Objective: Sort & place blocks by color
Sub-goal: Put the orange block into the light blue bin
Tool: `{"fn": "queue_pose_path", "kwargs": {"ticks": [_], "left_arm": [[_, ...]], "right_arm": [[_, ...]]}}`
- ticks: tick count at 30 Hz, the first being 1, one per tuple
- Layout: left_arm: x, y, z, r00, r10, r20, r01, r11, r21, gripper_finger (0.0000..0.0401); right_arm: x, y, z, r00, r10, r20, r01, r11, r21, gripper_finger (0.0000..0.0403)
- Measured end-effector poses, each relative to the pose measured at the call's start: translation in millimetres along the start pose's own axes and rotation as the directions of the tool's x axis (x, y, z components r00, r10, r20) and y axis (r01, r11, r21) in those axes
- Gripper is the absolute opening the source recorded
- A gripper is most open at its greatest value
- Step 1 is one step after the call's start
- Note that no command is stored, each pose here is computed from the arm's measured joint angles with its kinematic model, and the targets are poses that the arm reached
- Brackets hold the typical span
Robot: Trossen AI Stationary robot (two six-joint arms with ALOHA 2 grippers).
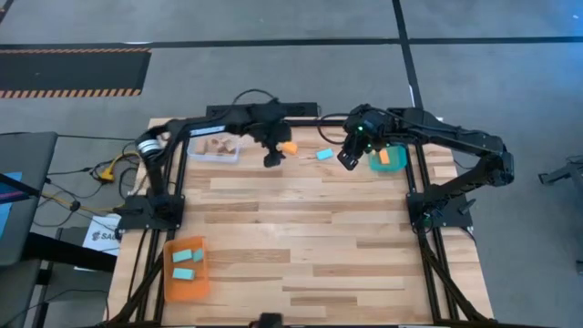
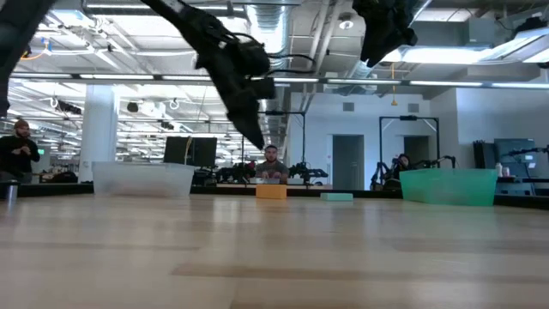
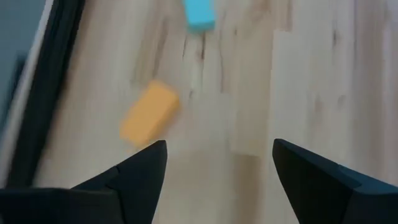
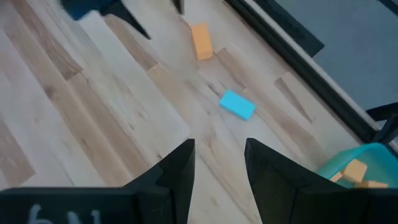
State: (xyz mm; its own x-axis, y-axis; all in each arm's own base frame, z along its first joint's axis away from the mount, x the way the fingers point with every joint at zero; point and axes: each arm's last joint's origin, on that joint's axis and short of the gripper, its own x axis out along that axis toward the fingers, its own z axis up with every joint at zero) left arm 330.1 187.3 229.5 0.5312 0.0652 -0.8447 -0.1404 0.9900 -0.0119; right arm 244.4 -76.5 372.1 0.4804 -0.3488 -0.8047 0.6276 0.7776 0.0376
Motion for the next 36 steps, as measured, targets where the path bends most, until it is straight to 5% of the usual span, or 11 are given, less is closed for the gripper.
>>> {"fn": "queue_pose_path", "kwargs": {"ticks": [3, 7, 15, 26, 30, 36], "left_arm": [[15, 10, 17, 0.999, -0.009, -0.041, 0.018, 0.975, 0.222, 0.0279], [34, 32, 32, 0.999, 0.002, -0.051, 0.016, 0.933, 0.359, 0.0279], [75, 66, 20, 0.981, -0.06, -0.183, 0.127, 0.915, 0.384, 0.0279], [98, 69, 10, 0.975, -0.071, -0.212, 0.149, 0.913, 0.379, 0.0272], [98, 70, 11, 0.976, -0.061, -0.207, 0.137, 0.918, 0.373, 0.0225], [97, 72, 12, 0.976, -0.007, -0.218, 0.091, 0.922, 0.376, 0.0099]], "right_arm": [[-1, 3, -3, 1.0, 0.004, -0.017, -0.004, 1.0, 0.009, 0.0163], [-2, 8, -8, 0.999, 0.01, -0.049, -0.008, 1.0, 0.025, 0.0163], [-4, 10, -17, 0.991, 0.008, -0.131, 0.0, 0.998, 0.059, 0.0163], [-4, 8, -18, 0.989, -0.001, -0.146, 0.014, 0.996, 0.086, 0.0163], [-4, 8, -18, 0.99, 0.0, -0.141, 0.013, 0.995, 0.094, 0.0163], [-4, 8, -17, 0.99, 0.001, -0.138, 0.012, 0.995, 0.097, 0.0163]]}}
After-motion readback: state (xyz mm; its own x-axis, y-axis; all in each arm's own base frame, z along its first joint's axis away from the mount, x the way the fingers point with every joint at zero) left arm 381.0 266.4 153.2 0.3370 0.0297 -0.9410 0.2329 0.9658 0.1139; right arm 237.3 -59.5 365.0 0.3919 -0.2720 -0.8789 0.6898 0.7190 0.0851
